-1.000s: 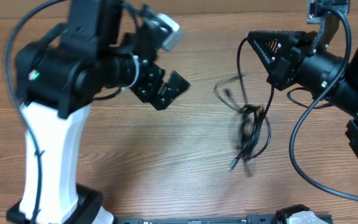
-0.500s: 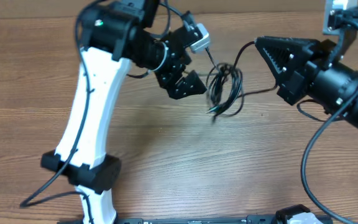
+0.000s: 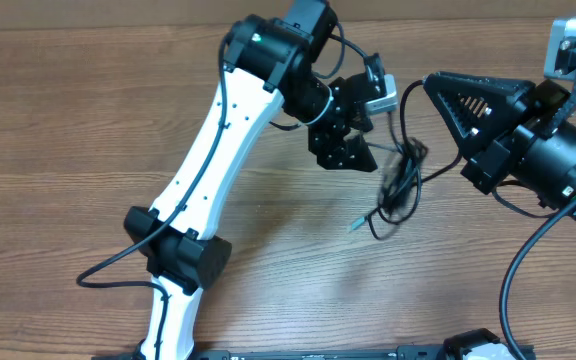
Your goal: Untangle cables
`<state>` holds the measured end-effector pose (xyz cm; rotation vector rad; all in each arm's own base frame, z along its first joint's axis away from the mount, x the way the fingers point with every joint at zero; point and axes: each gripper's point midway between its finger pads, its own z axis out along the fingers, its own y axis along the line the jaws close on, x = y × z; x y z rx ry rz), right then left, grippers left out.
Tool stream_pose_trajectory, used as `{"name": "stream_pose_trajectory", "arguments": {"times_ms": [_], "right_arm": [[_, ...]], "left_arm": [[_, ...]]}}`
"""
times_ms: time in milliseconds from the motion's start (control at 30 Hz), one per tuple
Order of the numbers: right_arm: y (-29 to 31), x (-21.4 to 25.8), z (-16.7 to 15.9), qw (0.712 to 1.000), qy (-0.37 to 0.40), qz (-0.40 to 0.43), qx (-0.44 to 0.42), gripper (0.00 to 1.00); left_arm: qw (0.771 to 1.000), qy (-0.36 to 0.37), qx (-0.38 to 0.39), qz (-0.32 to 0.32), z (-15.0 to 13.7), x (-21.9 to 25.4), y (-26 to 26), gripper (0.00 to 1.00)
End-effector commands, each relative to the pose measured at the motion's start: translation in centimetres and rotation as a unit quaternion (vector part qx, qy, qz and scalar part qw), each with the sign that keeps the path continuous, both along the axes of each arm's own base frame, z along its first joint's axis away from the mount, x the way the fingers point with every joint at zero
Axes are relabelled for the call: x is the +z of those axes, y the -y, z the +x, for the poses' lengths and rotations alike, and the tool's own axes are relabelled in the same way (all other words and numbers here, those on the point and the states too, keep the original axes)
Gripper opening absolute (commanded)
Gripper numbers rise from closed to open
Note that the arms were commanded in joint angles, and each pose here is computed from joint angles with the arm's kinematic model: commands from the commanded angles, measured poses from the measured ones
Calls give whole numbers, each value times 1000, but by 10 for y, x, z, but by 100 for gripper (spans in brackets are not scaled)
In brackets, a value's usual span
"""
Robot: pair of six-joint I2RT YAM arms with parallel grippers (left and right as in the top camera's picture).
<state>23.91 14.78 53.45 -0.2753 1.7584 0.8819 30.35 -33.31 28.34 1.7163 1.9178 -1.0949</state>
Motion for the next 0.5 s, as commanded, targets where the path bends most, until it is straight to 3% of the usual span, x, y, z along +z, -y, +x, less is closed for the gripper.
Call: {"name": "stream_pose_trajectory", "arguments": {"times_ms": [0,33,67,100,233,400,467], "right_arm": [[1,10,-8,1000,20,2,3,4],[1,10,-8,1000,20,1,3,4],[1,9,-8,1000,21,-1,3,4],[1,8,-8,1000,21,-5,4,4],[6,1,-5,1000,10,-16,-15,4],[25,-13,9,995,6,-60,-74,4],[32,-18,20,992,-1,-70,-104,4]], "left_arm": [[999,-10,-30,-44,-7,7,11,81],[998,-11,-32,-52,-8,9,12,74],[998,-11,-33,-58,-8,11,14,54],[998,-7,-33,-60,-6,11,14,4],[999,-16,-4,-31,0,7,8,4],[989,-13,123,79,22,7,-49,4],[968,-5,222,113,39,21,-87,4]]}}
